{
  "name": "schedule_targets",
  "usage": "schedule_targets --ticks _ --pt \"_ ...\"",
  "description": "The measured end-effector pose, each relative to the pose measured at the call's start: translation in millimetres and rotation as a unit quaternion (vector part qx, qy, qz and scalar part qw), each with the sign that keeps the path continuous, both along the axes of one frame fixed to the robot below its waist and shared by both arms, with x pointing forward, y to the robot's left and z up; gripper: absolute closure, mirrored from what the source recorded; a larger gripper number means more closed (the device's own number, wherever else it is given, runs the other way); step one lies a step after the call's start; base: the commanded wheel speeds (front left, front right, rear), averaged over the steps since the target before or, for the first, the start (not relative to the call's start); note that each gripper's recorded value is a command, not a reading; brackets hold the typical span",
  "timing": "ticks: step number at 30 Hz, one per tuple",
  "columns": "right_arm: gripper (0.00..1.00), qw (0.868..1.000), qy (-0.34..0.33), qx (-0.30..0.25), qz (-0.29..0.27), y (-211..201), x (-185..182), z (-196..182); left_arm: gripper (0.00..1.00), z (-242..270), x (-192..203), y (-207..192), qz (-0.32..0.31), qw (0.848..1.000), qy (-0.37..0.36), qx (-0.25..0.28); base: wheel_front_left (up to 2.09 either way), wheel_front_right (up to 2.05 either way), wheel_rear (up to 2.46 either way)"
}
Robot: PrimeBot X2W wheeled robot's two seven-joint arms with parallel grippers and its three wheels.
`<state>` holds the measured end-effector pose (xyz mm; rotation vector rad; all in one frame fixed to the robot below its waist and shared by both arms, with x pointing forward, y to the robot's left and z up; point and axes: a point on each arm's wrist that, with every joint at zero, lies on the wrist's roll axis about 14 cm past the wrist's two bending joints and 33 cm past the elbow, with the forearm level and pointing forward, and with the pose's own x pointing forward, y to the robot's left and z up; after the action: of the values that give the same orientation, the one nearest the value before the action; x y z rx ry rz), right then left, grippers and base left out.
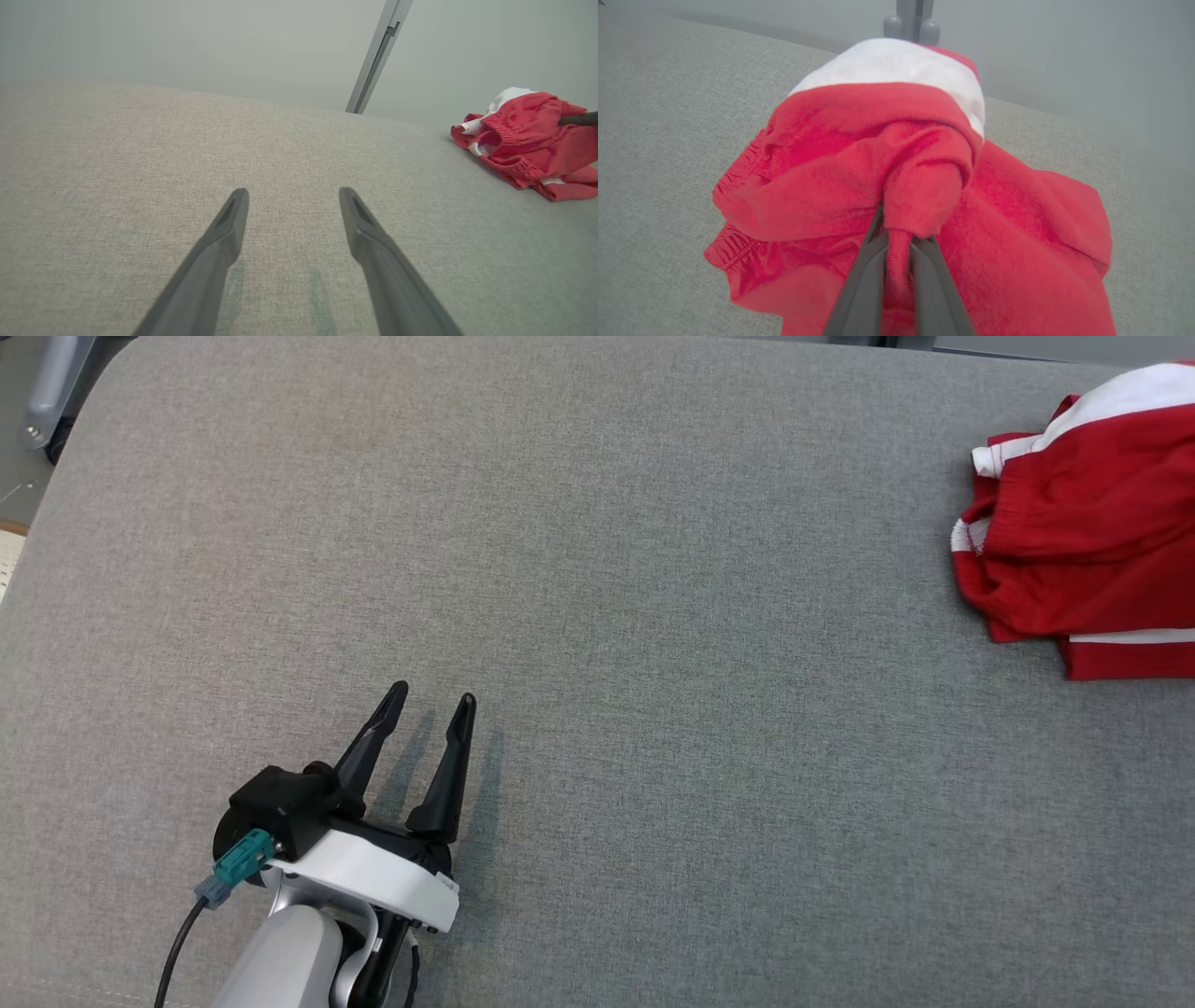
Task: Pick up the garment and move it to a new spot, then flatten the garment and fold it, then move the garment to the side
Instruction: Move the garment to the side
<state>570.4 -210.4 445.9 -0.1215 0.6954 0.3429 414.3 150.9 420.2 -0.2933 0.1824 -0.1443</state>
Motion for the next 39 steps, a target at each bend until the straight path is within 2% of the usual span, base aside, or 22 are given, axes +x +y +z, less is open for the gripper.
schedule_targets --ticks 5,10,15,16,17,18,24,28,34,39 --pt "1.00 0.998 -0.007 -0.056 -0.017 -29.9 7.7 3.1 0.00 -2.3 0.7 0.6 -0.001 1.000 0.002 0.004 0.00 0.00 0.00" --pt "1.00 0.992 0.010 -0.116 -0.040 -58.4 7.9 -10.5 0.00 -4.0 0.6 2.6 0.000 1.000 0.004 0.006 0.00 0.00 0.00" --pt "1.00 0.989 0.022 -0.132 -0.057 -60.9 8.3 -28.7 0.00 -3.6 0.6 5.7 0.003 1.000 0.004 0.008 0.00 0.00 0.00" --pt "0.87 0.988 0.024 -0.143 -0.060 -64.7 8.1 -31.3 0.00 -2.9 0.8 7.0 0.005 1.000 0.003 0.009 0.00 0.00 0.00" --pt "0.61 0.986 0.029 -0.153 -0.065 -68.8 7.1 -33.7 0.00 -2.3 0.8 8.0 0.006 1.000 0.002 0.010 0.00 0.00 0.00" --pt "0.00 0.985 0.029 -0.158 -0.070 -72.0 6.7 -35.1 0.00 -1.6 0.5 9.1 0.007 1.000 0.002 0.011 0.00 0.00 0.00" --pt "0.00 0.984 0.011 -0.158 -0.077 -63.7 6.4 -30.2 0.00 6.7 -2.3 13.5 0.013 1.000 -0.008 0.013 0.00 0.00 0.00" --pt "0.00 0.985 -0.018 -0.157 -0.072 -57.9 5.7 -12.2 0.00 17.0 -4.2 14.1 0.015 1.000 -0.022 0.012 0.00 0.00 0.00" --pt "0.00 0.983 -0.104 -0.134 -0.063 -45.4 8.5 41.3 0.00 33.0 -12.8 17.8 0.021 0.999 -0.042 0.011 0.00 0.00 0.00" --pt "0.00 0.976 -0.188 -0.088 -0.063 -34.3 2.5 90.6 0.00 52.9 -18.3 24.0 0.032 0.997 -0.070 0.013 0.00 0.00 0.00"
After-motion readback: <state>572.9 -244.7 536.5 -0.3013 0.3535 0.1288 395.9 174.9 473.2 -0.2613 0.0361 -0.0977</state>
